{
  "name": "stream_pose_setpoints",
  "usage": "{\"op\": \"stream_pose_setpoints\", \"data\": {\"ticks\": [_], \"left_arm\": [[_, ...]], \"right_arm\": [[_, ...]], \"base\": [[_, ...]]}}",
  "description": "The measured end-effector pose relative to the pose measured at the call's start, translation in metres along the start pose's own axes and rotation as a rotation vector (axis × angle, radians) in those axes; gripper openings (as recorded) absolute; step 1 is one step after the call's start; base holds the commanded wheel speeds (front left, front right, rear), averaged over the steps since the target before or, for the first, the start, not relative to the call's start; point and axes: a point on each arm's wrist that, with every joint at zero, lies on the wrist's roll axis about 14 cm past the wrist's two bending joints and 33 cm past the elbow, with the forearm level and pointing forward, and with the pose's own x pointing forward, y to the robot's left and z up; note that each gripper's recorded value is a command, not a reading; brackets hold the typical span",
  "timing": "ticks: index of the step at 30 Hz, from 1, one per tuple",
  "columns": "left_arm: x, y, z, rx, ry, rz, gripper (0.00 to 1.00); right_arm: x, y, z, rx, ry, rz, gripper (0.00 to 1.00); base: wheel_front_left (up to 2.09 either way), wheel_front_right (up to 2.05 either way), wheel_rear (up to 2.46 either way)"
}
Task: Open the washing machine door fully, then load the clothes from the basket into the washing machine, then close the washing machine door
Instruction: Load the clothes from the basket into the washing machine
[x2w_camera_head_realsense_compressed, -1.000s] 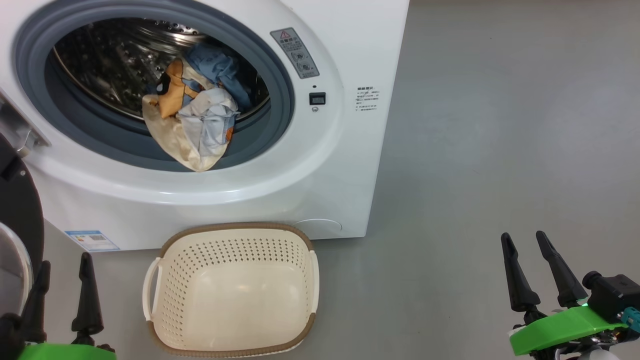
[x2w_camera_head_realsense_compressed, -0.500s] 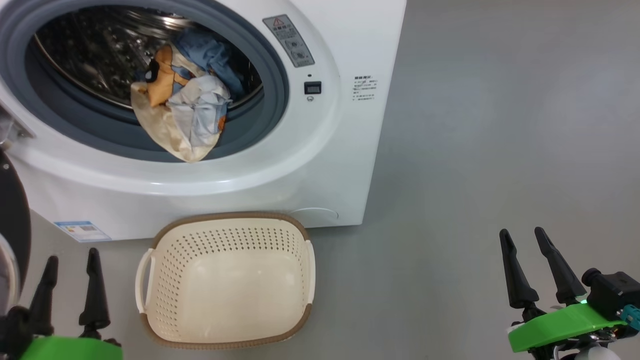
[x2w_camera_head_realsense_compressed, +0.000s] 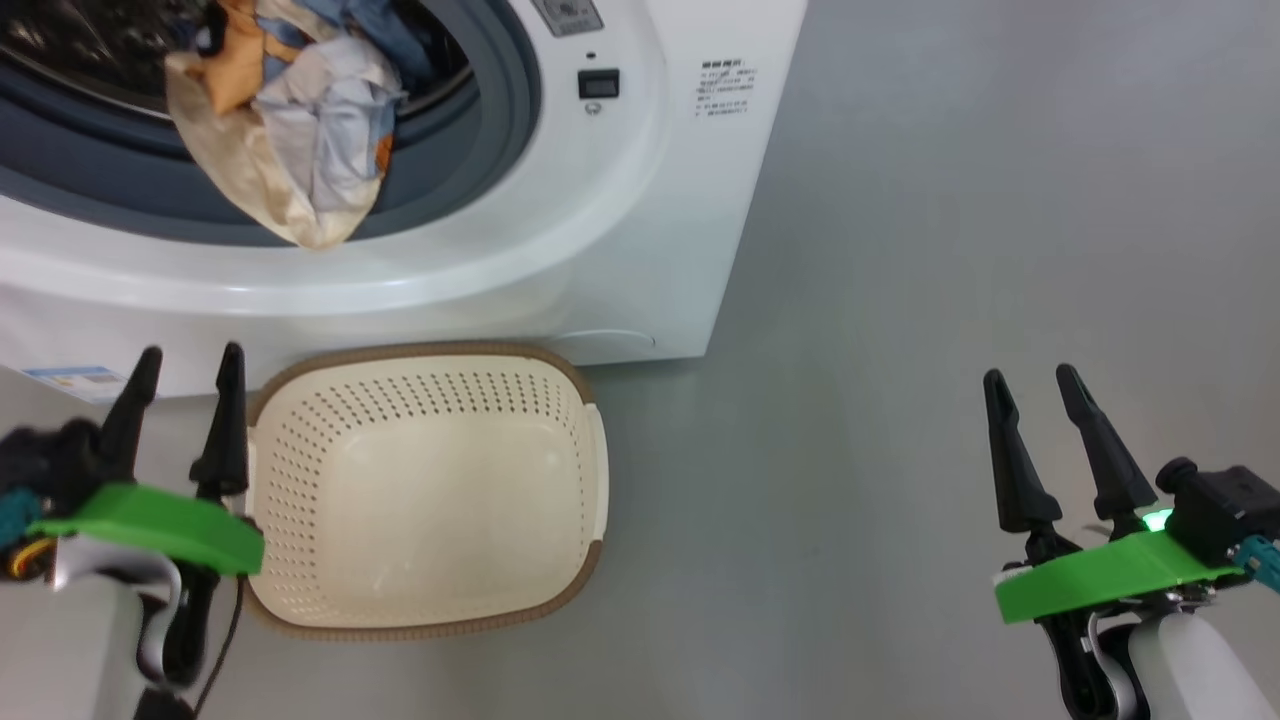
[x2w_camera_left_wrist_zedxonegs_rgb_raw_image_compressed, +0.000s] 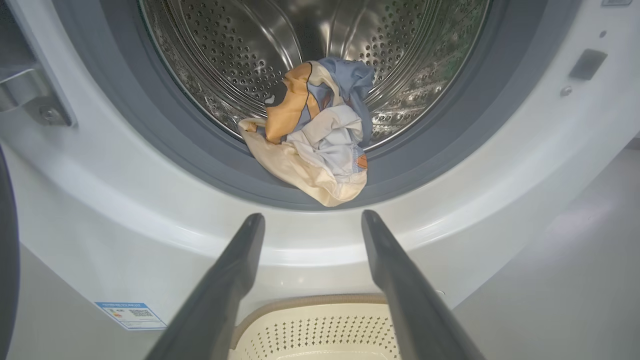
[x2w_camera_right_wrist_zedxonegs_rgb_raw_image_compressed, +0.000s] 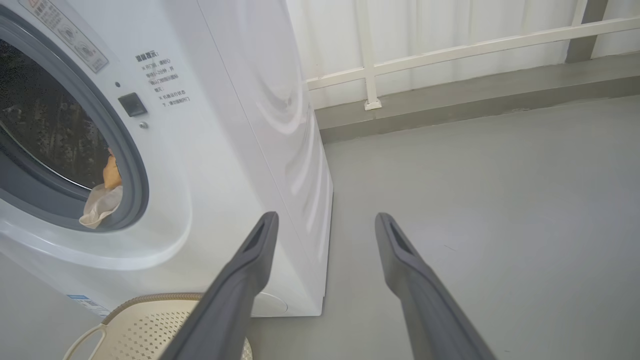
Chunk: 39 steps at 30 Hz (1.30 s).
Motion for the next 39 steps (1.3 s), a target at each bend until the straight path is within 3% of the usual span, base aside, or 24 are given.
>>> {"op": "stream_pose_setpoints", "data": {"ticks": [19,39], "left_arm": [[0.099,-0.004,-0.026,0.087,0.278,-0.072,1.0],[0.127,-0.001,-0.052,0.118,0.382,-0.065,1.0]], "right_arm": [[0.024,-0.009,-0.03,-0.006,0.063,-0.021,1.0],[0.029,-0.021,-0.034,-0.009,0.067,-0.059,1.0]], "base": [[0.0,0.0,0.0],[0.0,0.0,0.0]]}}
